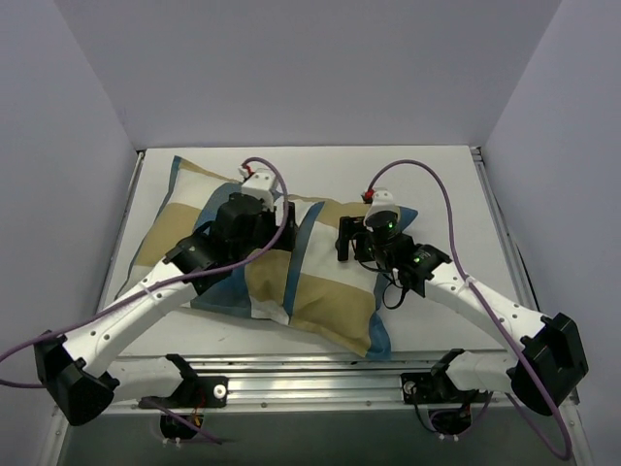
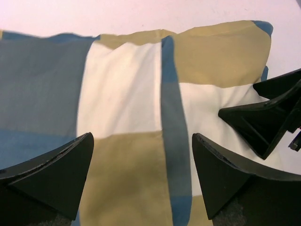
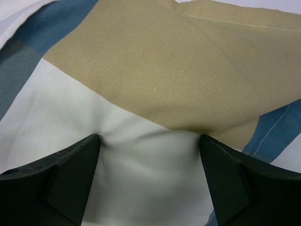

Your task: Remove the pillowcase from the pillow

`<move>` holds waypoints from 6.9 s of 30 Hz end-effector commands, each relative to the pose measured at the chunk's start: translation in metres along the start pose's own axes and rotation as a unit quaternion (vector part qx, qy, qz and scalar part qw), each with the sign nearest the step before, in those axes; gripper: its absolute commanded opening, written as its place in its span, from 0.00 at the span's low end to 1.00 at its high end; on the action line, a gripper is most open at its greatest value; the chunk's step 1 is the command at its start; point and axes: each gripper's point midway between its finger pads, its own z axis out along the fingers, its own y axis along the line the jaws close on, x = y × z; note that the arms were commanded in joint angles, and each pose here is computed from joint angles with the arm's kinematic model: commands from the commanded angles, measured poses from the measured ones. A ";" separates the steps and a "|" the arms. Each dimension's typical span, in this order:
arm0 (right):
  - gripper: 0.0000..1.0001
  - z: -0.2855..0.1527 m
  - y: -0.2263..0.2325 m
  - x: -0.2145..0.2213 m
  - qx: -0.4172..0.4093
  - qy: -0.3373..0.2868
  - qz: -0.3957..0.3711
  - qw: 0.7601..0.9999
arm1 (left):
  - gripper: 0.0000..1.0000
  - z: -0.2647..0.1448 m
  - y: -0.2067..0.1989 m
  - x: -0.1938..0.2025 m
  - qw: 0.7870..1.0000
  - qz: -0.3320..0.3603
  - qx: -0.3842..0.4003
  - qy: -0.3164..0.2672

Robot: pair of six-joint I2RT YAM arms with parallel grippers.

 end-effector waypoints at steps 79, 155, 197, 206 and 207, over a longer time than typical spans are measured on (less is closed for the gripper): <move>0.51 -0.008 -0.088 0.026 0.364 -0.017 -0.033 0.931 | 0.53 0.037 0.122 0.183 0.944 -0.209 -0.224 0.119; 0.00 0.004 -0.111 -0.068 0.189 -0.109 0.121 0.968 | 0.02 0.026 -0.072 0.107 0.948 0.184 0.227 0.126; 0.00 0.078 -0.080 0.041 0.003 0.029 0.182 0.983 | 0.19 -0.017 -0.080 0.097 0.972 0.138 0.167 0.089; 0.00 0.064 -0.062 0.039 0.009 0.013 0.116 0.993 | 0.95 0.027 -0.098 0.019 0.984 0.113 0.136 0.027; 0.00 0.064 -0.063 0.038 0.016 0.010 0.109 0.994 | 0.94 0.031 -0.101 0.014 0.985 0.111 0.133 0.025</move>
